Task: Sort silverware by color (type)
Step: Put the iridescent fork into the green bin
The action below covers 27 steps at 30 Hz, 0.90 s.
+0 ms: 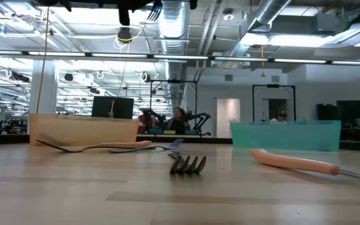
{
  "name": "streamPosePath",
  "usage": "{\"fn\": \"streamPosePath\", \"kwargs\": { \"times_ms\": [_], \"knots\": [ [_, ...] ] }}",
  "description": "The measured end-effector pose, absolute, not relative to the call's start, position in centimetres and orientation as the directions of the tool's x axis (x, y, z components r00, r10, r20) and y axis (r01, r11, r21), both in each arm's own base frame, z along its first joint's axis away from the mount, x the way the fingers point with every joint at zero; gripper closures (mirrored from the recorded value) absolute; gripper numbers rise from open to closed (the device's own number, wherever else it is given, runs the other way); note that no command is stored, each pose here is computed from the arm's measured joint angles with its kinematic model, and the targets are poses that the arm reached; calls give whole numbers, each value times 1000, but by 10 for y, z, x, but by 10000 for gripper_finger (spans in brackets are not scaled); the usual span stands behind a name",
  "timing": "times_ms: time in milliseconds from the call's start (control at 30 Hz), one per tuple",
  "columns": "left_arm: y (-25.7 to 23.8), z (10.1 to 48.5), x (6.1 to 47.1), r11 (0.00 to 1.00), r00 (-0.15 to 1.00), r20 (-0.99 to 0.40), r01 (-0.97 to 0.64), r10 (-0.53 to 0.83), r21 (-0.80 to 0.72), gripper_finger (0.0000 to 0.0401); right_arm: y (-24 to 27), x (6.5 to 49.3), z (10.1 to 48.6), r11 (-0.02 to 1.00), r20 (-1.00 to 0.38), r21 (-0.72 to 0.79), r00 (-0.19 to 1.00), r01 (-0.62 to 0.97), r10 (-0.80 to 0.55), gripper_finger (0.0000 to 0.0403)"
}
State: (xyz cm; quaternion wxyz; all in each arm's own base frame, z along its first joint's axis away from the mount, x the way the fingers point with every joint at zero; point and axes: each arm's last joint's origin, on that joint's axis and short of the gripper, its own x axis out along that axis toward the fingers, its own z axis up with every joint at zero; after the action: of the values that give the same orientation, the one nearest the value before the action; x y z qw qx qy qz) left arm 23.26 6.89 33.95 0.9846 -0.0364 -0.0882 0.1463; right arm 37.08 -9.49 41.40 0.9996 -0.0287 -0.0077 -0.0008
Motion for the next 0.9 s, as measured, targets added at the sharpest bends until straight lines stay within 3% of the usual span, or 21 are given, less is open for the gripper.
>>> {"fn": "streamPosePath", "kwargs": {
  "times_ms": [200,400,700,900],
  "knots": [
    [69,341,225,925,919,135,-352,371,-144,335,-109,364,419,995,35,-40,996,89,-87,383],
    [66,346,211,912,909,116,-383,401,-149,329,-131,352,425,969,-39,-23,968,247,-248,383],
    [65,344,193,836,844,19,-529,537,-145,328,-152,332,425,885,-270,-112,843,452,-465,383],
    [64,339,187,817,830,-48,-555,555,-155,328,-161,315,404,811,-508,-190,651,553,-564,383]
  ]
}}
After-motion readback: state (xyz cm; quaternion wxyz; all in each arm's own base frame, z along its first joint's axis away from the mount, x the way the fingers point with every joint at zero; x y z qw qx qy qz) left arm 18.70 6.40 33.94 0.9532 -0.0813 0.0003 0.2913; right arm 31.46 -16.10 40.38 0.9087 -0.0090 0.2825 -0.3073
